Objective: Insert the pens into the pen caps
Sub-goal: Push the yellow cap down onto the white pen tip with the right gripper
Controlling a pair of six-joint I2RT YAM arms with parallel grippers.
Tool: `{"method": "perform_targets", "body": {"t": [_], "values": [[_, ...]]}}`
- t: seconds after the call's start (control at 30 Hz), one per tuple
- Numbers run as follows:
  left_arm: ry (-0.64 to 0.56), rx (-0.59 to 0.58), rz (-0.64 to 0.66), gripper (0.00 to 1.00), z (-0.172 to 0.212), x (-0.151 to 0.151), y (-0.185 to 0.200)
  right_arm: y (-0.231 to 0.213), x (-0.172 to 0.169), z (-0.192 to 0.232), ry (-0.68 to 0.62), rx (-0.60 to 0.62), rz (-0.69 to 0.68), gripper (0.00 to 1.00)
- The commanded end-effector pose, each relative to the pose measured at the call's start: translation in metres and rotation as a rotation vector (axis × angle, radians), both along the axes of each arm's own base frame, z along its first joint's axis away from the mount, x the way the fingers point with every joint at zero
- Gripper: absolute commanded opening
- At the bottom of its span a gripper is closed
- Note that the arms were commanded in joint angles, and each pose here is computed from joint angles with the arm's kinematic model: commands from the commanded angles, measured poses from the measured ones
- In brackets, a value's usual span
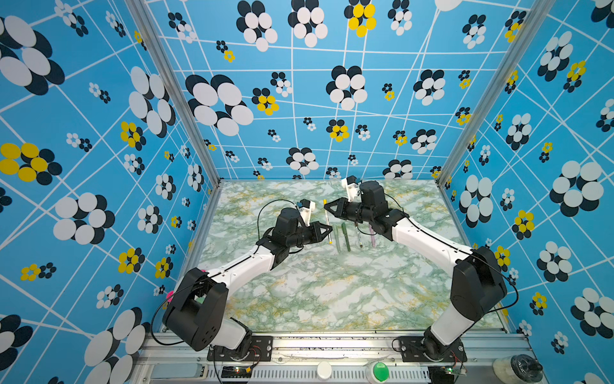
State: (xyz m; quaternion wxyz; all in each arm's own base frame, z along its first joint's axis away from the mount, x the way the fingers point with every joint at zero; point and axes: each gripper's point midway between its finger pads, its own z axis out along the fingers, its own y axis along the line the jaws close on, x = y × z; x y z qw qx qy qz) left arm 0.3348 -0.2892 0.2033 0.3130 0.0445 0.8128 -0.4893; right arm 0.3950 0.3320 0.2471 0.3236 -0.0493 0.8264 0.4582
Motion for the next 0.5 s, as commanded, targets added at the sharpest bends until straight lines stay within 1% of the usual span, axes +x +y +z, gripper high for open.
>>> {"method": "perform_targets", "body": {"t": [0.0, 0.23, 0.47], "values": [[-0.117, -0.012, 0.040, 0.00, 0.035, 0.017, 0.003, 0.014, -0.027, 0.002, 0.012, 0.010, 0.102, 0.00], [-0.176, 0.035, 0.007, 0.00, 0.053, 0.017, 0.006, 0.013, -0.040, -0.012, -0.009, -0.042, 0.175, 0.00], [-0.195, 0.052, 0.024, 0.00, 0.058, 0.019, 0.017, 0.009, -0.048, -0.017, -0.056, -0.078, 0.209, 0.00]]}}
